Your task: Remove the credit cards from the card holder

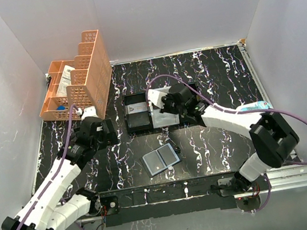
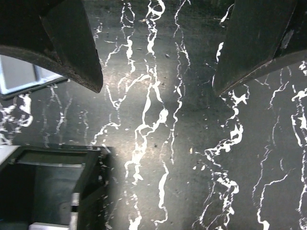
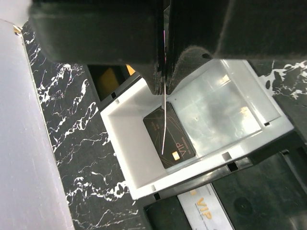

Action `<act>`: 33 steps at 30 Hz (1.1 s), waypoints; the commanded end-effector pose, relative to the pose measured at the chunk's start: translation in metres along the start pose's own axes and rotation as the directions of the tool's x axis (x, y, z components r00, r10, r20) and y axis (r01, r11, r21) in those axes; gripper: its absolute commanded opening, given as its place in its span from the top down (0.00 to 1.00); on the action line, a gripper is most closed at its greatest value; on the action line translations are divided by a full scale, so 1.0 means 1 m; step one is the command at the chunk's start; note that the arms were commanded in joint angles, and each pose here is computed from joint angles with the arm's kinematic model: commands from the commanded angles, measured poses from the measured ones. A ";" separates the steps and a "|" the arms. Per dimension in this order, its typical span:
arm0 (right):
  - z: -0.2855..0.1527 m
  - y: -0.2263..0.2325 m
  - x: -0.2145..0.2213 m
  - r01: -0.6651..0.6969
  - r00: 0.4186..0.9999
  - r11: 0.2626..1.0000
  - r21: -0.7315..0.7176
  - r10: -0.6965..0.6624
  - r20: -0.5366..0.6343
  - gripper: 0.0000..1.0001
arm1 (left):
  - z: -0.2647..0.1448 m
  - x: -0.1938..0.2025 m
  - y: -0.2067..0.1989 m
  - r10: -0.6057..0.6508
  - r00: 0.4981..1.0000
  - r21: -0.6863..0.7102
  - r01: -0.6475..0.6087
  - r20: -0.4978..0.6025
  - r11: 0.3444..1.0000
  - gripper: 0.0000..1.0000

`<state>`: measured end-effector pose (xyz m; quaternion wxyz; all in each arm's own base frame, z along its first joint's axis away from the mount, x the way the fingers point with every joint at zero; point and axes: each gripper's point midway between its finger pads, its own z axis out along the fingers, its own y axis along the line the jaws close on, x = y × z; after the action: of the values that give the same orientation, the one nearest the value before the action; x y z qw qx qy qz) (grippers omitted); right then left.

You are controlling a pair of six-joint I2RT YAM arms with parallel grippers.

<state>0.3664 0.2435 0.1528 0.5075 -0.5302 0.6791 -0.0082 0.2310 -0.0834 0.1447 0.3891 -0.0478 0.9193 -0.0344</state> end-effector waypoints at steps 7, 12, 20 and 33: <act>0.033 -0.032 -0.021 0.178 0.983 0.983 0.034 -0.179 0.034 1.00 | -0.016 -0.017 0.015 -0.025 0.995 -0.046 0.029 0.093 0.999 0.01; 0.052 -0.030 -0.003 0.234 0.972 0.972 -0.031 -0.235 -0.014 1.00 | -0.020 -0.019 0.015 -0.034 0.993 -0.031 0.038 0.114 0.999 0.01; 0.073 -0.030 0.012 0.296 0.951 0.953 -0.066 -0.301 -0.074 1.00 | -0.015 -0.015 0.007 -0.004 0.997 -0.005 0.004 0.073 1.000 0.01; 0.107 -0.023 0.030 0.333 0.937 0.941 -0.062 -0.338 -0.093 1.00 | -0.017 -0.017 0.012 0.007 0.996 -0.022 -0.005 0.091 1.000 0.01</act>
<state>0.4306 0.2557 0.0585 0.3941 -0.6646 0.6306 -0.0735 0.2283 -0.0735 0.1571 0.4140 -0.0503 0.9085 -0.0253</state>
